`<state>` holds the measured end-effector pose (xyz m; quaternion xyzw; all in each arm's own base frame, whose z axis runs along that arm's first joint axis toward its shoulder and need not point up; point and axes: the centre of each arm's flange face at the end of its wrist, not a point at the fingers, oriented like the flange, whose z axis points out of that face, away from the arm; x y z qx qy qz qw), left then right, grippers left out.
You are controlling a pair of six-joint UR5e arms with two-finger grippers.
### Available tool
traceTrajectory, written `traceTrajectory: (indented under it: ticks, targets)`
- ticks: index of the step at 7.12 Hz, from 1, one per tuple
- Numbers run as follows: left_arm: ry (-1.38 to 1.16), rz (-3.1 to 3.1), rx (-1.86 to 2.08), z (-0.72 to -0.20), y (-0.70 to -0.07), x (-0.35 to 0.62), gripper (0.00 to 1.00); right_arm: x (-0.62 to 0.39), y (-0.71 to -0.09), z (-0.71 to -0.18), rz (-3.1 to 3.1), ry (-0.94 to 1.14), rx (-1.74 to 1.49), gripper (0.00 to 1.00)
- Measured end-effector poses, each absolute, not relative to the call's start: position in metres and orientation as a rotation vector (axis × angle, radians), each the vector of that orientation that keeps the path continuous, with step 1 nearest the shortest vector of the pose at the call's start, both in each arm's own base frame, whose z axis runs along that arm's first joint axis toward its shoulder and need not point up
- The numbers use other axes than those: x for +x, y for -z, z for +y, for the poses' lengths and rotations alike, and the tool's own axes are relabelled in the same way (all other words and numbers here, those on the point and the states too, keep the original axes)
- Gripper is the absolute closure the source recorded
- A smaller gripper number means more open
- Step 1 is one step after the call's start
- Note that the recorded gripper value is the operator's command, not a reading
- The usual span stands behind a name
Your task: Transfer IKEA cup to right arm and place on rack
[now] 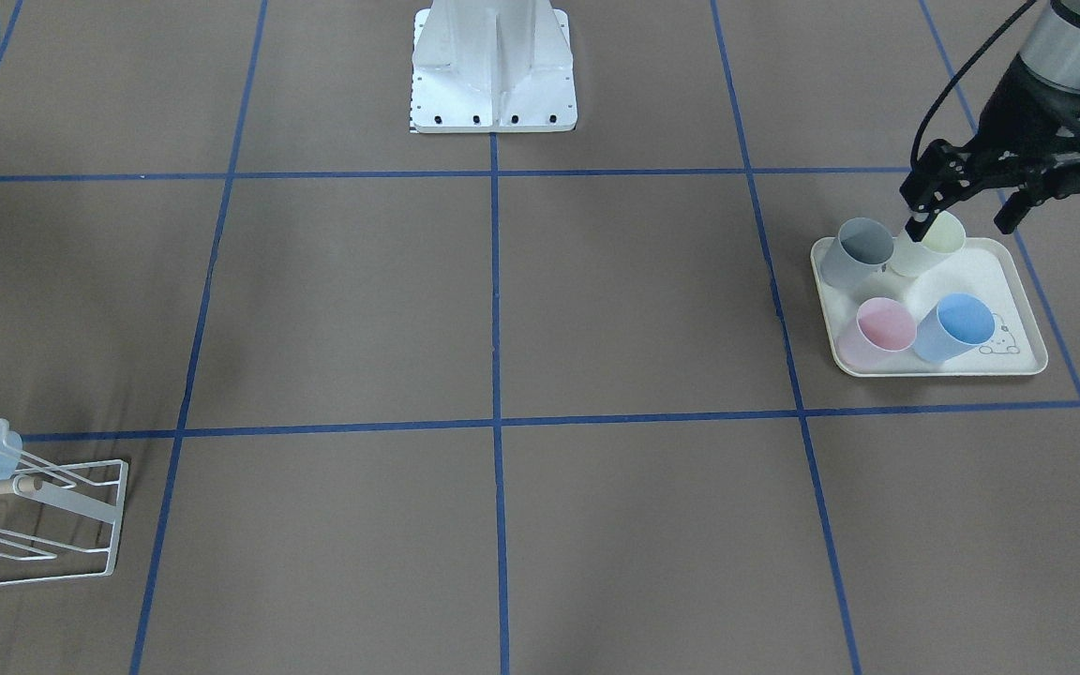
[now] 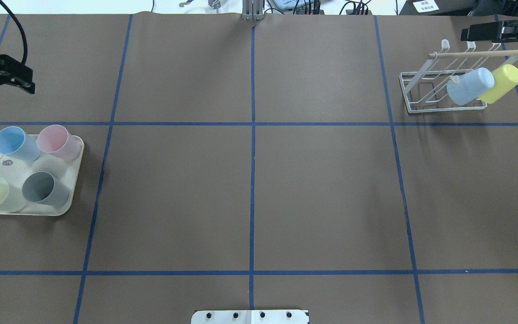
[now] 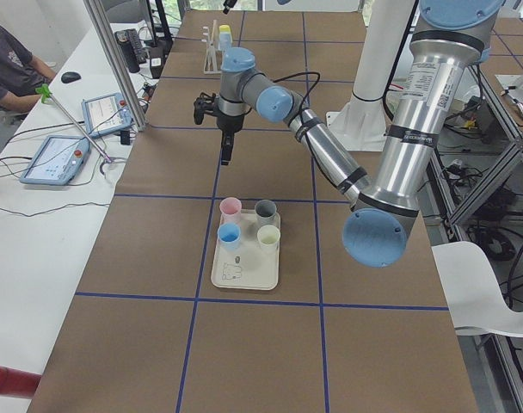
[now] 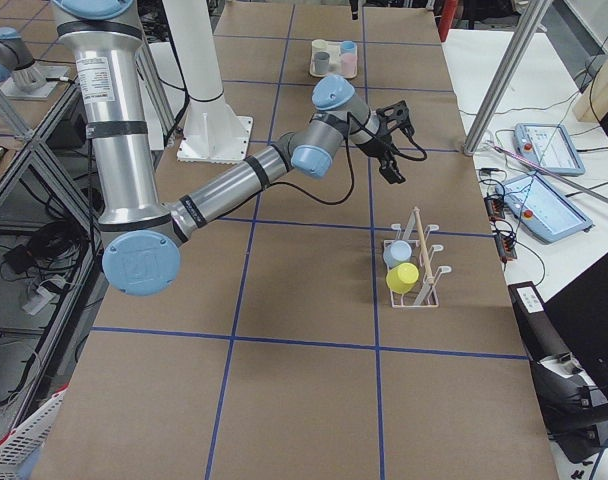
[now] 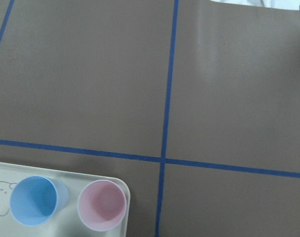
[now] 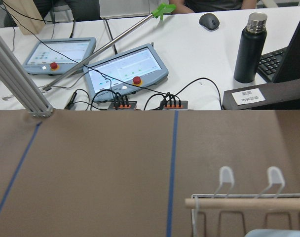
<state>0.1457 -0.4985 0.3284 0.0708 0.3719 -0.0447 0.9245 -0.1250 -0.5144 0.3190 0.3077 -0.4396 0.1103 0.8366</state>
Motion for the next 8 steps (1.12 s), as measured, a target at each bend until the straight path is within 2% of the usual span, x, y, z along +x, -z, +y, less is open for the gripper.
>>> traceTrajectory:
  ticks: [4, 8]
  targets:
    - [0.004, 0.787, 0.049, -0.524, -0.436, 0.140, 0.00, -0.204, -0.240, -0.502, -1.191, -0.353, 0.479, 0.00]
    - [-0.021, 0.806, 0.044, -0.535, -0.536, 0.145, 0.01, -0.266, -0.202, -0.484, -1.289, -0.411, 0.392, 0.00]
